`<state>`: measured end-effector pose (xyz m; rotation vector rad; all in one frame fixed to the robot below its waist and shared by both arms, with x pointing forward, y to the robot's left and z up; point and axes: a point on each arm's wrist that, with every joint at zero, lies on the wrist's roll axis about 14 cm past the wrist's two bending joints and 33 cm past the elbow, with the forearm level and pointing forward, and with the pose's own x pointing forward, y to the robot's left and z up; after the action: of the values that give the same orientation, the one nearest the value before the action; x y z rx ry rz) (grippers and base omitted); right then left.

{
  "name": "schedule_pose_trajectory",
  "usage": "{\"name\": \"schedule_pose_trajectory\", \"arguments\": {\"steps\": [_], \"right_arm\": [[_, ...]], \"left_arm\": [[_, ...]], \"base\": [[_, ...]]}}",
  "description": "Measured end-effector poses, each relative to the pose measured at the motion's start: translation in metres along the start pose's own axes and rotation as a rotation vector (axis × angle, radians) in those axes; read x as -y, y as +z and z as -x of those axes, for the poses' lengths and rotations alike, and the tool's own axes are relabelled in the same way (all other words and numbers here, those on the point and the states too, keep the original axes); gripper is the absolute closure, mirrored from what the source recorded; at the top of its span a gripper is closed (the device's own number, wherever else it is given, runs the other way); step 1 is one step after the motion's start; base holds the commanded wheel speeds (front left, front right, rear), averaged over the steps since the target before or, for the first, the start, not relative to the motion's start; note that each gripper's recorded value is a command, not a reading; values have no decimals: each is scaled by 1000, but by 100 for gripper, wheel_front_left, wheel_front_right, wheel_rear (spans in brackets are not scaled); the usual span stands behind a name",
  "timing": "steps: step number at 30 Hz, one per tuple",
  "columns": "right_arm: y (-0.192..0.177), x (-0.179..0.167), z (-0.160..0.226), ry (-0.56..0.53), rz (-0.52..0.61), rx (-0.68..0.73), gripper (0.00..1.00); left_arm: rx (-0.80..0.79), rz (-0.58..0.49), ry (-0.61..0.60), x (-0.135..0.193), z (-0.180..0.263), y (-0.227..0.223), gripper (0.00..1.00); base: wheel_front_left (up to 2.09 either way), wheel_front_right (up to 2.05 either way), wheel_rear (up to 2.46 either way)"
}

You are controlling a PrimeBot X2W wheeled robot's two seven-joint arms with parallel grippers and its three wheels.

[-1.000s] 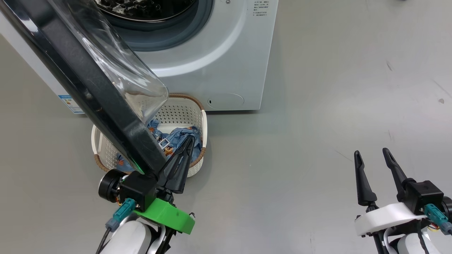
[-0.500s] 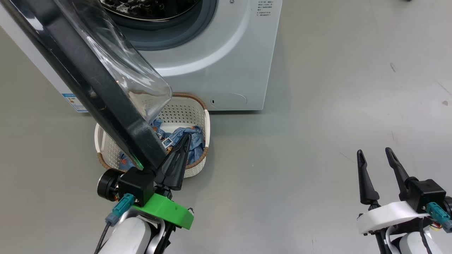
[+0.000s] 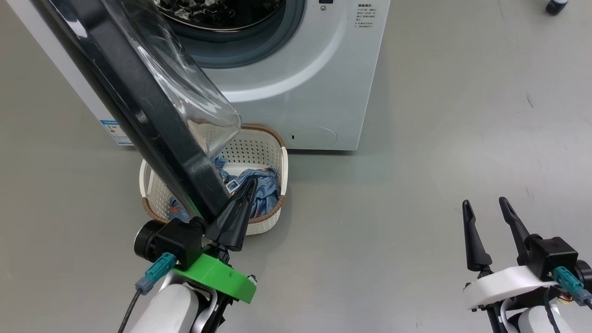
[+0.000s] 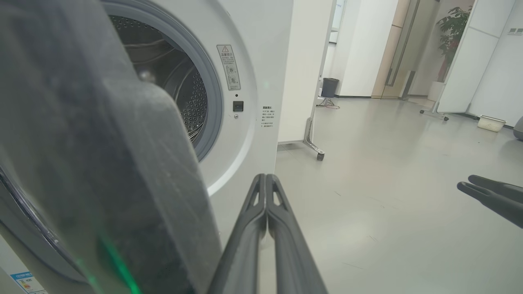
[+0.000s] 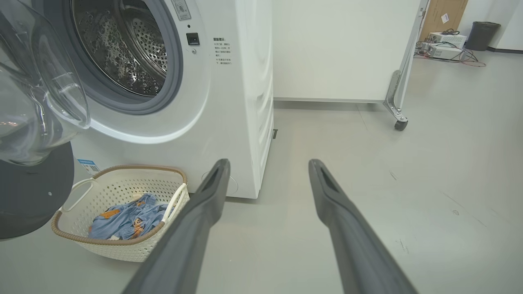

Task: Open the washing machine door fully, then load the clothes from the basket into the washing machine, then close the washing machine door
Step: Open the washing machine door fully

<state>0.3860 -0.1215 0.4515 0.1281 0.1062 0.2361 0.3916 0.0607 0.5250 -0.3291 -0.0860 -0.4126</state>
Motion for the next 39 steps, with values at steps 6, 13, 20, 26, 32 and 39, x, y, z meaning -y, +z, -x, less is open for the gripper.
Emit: {"name": "schedule_pose_trajectory", "arguments": {"steps": [6,13,20,26,32,39], "right_arm": [[-1,-3,-1,9,-5,-4,0],[-2,-6,-2,17,-10,-6,0],[-3,-11,-4,34,-15,-7,0],[-5,-13,-5,38,-19,-11,0],[-6,-11,-8,37,-19,-15,0],[-8,-13,-14,46,-21,-19,0]], "left_arm": [[-9,11,26,-4,2,-4,100],[-20,15,64,-11,8,-8,100],[-25,6,86,-15,11,-9,100],[-32,-3,104,-19,13,-11,100],[-30,-17,106,-20,13,-9,100],[-23,-38,122,-25,18,-6,100]], "base": [[0,0,0],[0,0,0],[0,0,0],[0,0,0],[0,0,0],[0,0,0]]}}
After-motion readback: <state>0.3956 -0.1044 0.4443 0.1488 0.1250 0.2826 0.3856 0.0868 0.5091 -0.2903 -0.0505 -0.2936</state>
